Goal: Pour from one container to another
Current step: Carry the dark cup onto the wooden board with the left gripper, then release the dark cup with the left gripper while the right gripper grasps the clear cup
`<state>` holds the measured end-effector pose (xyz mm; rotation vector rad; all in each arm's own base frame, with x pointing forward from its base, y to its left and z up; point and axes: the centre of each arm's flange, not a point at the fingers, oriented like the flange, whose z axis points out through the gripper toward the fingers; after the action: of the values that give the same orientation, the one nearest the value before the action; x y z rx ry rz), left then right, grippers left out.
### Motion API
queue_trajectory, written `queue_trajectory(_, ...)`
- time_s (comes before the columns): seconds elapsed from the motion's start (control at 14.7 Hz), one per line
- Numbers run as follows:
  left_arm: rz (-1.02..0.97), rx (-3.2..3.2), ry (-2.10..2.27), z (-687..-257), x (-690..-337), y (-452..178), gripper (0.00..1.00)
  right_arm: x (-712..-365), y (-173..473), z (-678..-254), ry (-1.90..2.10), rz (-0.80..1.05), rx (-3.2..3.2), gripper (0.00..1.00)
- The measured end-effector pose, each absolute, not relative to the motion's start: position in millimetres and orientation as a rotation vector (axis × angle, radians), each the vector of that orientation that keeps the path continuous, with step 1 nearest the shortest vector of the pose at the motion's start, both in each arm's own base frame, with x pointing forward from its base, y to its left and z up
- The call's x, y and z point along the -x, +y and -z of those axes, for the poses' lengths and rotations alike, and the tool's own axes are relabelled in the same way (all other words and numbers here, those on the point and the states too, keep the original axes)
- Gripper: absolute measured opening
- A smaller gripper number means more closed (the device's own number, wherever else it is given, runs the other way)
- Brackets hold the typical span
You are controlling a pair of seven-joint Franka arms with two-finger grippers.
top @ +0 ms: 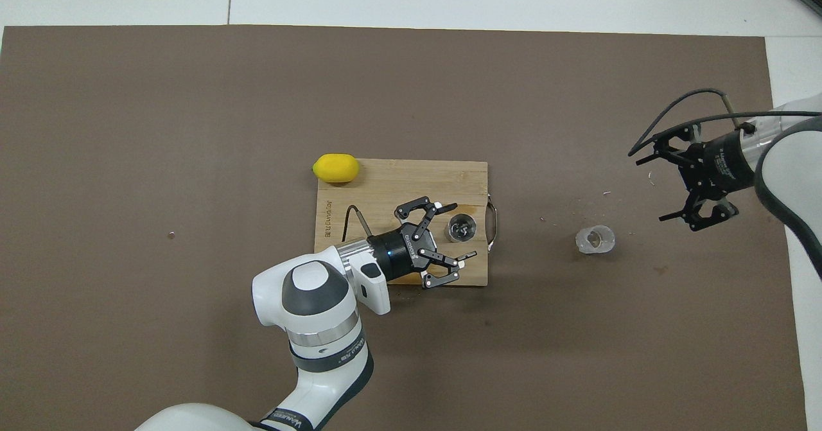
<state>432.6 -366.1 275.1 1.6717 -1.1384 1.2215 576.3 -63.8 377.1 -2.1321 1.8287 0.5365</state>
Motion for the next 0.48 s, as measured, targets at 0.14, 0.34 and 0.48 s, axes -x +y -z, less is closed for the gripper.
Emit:
queue_trajectory(0.14,-1.204,-1.708,-1.135,-269.9,-424.3,-342.5,1.00,-567.6,-75.9,-355.9,1.828,-0.546,2.109,1.00)
queue_trajectory(0.34,-1.147,-1.750,-1.194,-259.1,-401.8,-295.3,1.00,-556.2,-75.5,-330.3,1.841,-0.576,2.043,1.00)
queue_trajectory(0.48,-1.113,-1.759,-1.280,-255.1,-397.4,-255.9,1.00,-549.0,-72.7,-317.1,1.857,-0.591,2.023,1.00)
